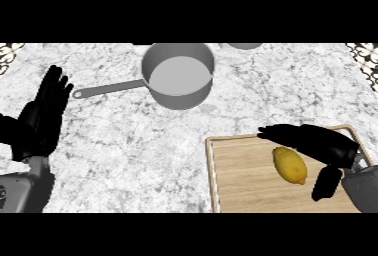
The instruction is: Pick the lemon from the tray and place it in the pot
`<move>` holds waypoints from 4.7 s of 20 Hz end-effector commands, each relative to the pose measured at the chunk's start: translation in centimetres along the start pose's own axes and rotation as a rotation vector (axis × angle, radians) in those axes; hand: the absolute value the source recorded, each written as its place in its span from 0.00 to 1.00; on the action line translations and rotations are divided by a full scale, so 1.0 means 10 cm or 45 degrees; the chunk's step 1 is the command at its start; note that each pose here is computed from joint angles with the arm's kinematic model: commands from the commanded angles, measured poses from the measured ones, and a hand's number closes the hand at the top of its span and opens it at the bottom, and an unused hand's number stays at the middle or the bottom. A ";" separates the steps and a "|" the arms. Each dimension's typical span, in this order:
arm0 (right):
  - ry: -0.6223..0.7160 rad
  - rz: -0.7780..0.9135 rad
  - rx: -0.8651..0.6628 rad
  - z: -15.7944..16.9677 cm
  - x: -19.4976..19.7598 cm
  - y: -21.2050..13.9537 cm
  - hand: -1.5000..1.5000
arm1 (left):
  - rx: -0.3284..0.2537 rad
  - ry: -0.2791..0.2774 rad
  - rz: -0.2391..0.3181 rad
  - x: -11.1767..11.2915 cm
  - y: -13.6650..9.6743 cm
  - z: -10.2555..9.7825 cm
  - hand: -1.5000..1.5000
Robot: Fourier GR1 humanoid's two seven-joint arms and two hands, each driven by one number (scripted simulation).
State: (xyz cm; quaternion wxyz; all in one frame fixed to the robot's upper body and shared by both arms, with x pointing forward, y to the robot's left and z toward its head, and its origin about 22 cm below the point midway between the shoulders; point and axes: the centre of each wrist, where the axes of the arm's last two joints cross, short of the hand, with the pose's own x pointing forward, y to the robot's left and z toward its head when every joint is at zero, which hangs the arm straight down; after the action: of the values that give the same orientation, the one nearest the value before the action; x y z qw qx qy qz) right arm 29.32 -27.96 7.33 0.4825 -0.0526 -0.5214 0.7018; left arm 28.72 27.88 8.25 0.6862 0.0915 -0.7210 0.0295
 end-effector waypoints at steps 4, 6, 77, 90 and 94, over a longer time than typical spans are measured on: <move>-0.006 -0.015 0.039 -0.04 -0.20 0.15 0.00 | 0.015 -0.002 0.013 0.13 0.07 -0.11 0.50; -0.106 0.140 0.078 -0.10 0.00 0.05 1.00 | -0.007 -0.006 0.009 0.14 -0.12 0.10 0.50; 0.879 0.072 -1.553 -2.34 1.98 -0.97 1.00 | -0.124 -0.040 0.033 0.08 -0.29 -0.15 0.50; 0.728 -0.536 -1.385 -2.30 1.65 -0.82 0.00 | -0.140 -0.056 0.023 0.03 -0.40 -0.09 0.50; 0.521 -0.708 -1.581 -2.22 1.73 -1.00 0.00 | -0.138 -0.070 0.009 0.12 -0.29 -0.18 0.50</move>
State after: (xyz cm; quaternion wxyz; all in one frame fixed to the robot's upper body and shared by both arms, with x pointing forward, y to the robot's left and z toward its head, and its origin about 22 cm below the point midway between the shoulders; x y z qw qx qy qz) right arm 39.17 -0.11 11.72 0.6170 -0.3605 -0.6778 0.1729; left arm 30.61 24.61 9.34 0.6723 0.0469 -0.7387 -0.0116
